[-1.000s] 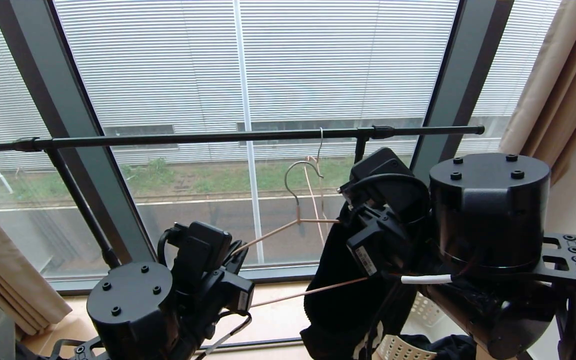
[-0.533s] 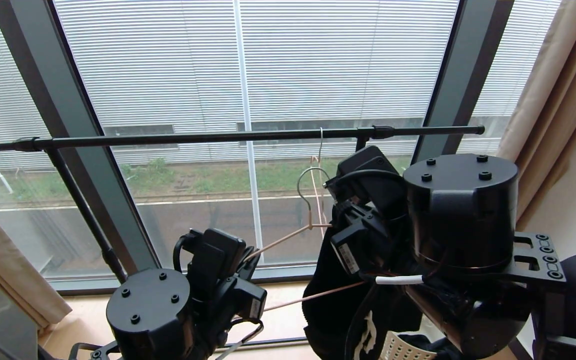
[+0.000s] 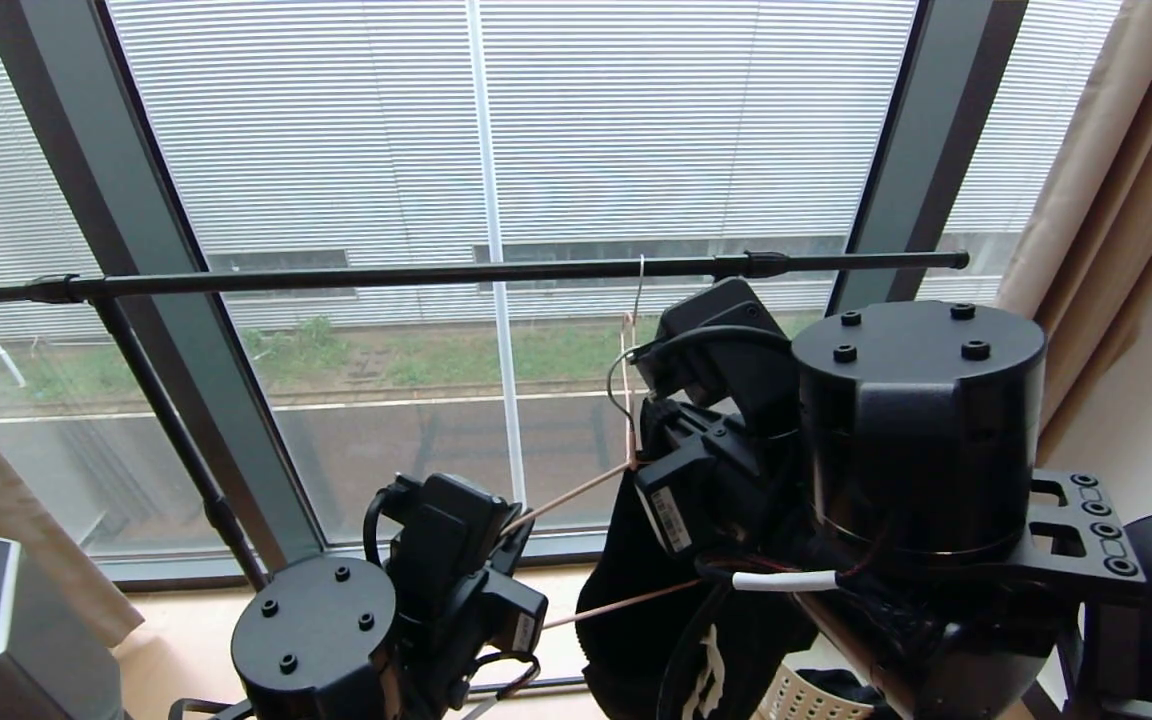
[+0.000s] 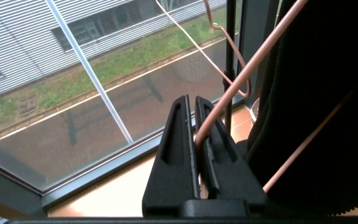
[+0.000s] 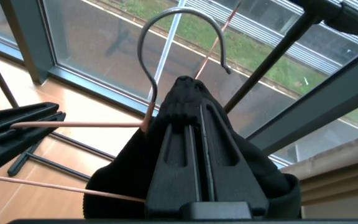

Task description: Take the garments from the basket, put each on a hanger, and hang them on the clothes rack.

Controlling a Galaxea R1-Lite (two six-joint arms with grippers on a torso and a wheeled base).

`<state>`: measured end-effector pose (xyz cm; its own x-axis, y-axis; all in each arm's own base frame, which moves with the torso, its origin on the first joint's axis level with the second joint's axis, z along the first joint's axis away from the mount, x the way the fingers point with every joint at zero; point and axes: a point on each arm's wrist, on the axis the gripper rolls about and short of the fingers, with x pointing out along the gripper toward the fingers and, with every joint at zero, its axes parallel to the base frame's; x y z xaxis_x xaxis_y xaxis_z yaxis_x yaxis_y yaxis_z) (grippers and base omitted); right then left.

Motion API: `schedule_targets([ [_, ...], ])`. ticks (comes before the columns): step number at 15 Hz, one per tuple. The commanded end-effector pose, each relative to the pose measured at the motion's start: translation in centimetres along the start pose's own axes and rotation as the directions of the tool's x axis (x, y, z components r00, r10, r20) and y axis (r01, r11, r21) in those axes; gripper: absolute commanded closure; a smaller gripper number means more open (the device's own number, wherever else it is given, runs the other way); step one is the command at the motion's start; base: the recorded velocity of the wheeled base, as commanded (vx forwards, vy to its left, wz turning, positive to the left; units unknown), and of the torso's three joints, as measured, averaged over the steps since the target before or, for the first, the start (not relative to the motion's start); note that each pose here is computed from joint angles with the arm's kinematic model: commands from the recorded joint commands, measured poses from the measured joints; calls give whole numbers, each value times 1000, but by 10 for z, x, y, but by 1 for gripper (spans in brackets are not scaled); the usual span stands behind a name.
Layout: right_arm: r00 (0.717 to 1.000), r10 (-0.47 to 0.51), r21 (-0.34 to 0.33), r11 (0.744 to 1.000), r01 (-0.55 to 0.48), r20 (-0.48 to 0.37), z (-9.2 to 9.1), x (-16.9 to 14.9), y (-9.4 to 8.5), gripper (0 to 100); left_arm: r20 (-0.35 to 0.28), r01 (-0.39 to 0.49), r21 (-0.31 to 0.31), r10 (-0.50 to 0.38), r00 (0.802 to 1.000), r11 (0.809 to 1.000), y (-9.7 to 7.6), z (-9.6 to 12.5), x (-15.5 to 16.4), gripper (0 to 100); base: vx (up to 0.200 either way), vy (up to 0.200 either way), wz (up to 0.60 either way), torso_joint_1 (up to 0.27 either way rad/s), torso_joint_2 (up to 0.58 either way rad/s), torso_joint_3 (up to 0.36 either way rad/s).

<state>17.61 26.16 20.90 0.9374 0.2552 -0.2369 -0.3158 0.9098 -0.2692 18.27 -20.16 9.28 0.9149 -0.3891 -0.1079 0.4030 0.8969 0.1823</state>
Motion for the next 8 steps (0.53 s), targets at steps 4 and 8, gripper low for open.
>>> schedule_targets([
  [4,1000,1,18,1000,-1,19,4,-7,-6,0,25,-5,-14,5,1000,1000,1,3,0,100,0,0,0,0,0,0],
  [8,998,-62,38,997,61,14,6,-3,-21,0,37,-8,-21,8,999,1000,3,1,-5,100,0,0,0,0,0,0],
])
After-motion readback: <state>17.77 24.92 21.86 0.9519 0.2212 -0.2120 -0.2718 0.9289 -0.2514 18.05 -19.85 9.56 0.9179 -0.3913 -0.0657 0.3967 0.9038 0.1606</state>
